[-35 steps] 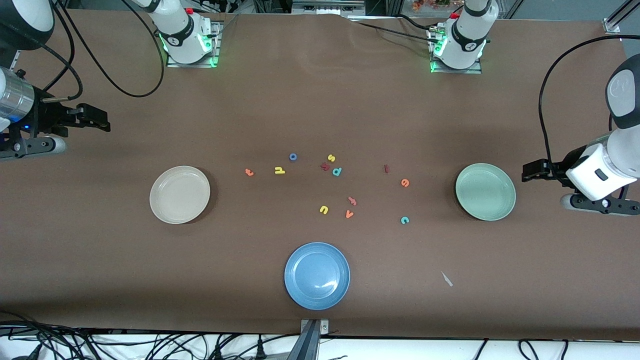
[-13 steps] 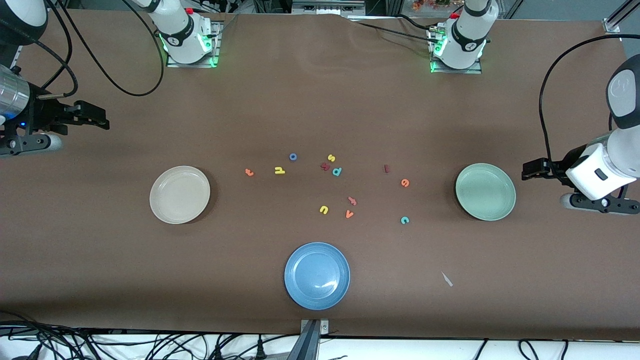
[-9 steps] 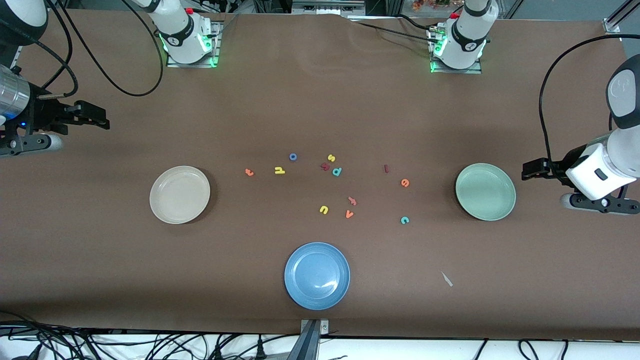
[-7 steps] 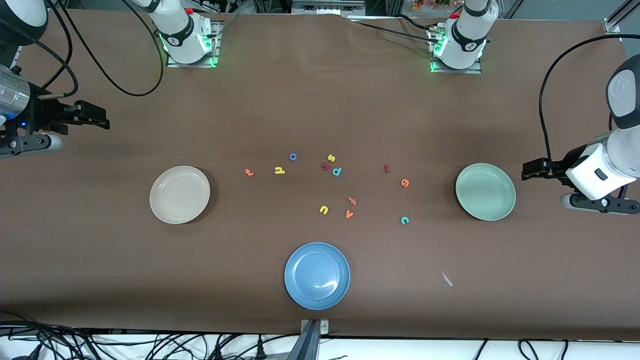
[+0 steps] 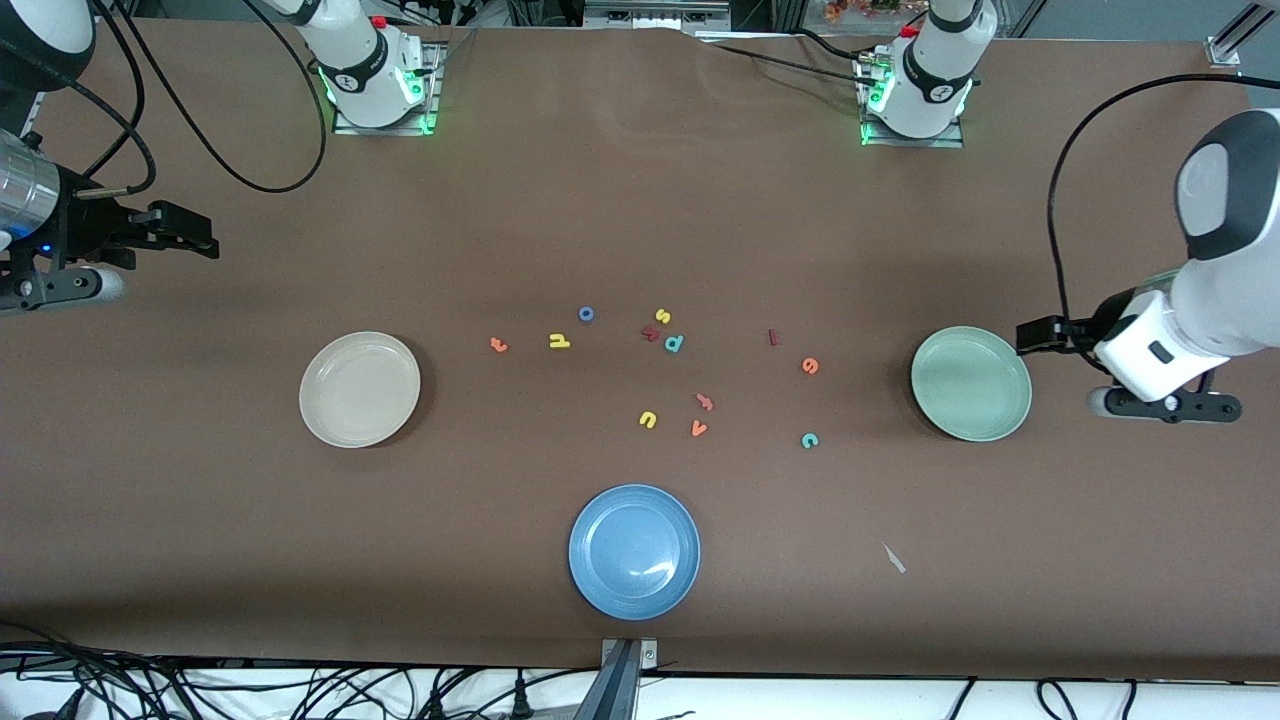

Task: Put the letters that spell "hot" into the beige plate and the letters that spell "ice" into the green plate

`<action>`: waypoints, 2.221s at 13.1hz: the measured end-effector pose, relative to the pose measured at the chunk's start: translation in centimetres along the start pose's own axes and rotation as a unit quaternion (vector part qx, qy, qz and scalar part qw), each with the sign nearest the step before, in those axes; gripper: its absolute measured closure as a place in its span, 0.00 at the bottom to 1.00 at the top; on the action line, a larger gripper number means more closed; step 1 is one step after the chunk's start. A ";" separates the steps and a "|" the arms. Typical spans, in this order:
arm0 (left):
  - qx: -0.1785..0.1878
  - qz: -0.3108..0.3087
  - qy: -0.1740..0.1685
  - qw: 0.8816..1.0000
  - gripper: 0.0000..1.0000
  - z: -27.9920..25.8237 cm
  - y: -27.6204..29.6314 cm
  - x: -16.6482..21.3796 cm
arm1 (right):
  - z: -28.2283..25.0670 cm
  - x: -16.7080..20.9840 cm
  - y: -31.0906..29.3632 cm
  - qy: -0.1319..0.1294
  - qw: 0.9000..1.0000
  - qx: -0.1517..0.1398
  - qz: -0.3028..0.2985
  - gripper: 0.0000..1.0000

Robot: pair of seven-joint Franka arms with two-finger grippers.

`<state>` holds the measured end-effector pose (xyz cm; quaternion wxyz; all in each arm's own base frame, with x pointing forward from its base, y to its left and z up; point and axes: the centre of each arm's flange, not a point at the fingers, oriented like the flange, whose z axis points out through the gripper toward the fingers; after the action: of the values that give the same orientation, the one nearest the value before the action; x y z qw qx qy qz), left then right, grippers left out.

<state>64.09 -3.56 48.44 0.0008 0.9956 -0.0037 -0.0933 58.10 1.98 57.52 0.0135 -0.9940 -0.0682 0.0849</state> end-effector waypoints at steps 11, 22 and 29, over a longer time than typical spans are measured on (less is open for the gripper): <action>-0.019 -0.062 -0.080 0.995 0.01 9.5 7.5 -1.4 | 0.4 0.1 0.8 -0.003 1.000 0.001 0.007 0.00; -0.036 -0.110 -0.050 0.992 0.03 13.2 13.8 -2.1 | 3.6 3.6 0.2 0.022 1.000 0.017 0.004 0.00; -0.041 -0.135 -0.035 0.989 0.07 17.4 18.3 -3.8 | 8.4 8.1 -7.7 0.041 0.999 0.028 0.014 0.00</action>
<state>57.00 -21.87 32.11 0.0291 0.9823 0.1346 -0.1270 63.53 10.87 48.23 0.0429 -0.9967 -0.0510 0.0463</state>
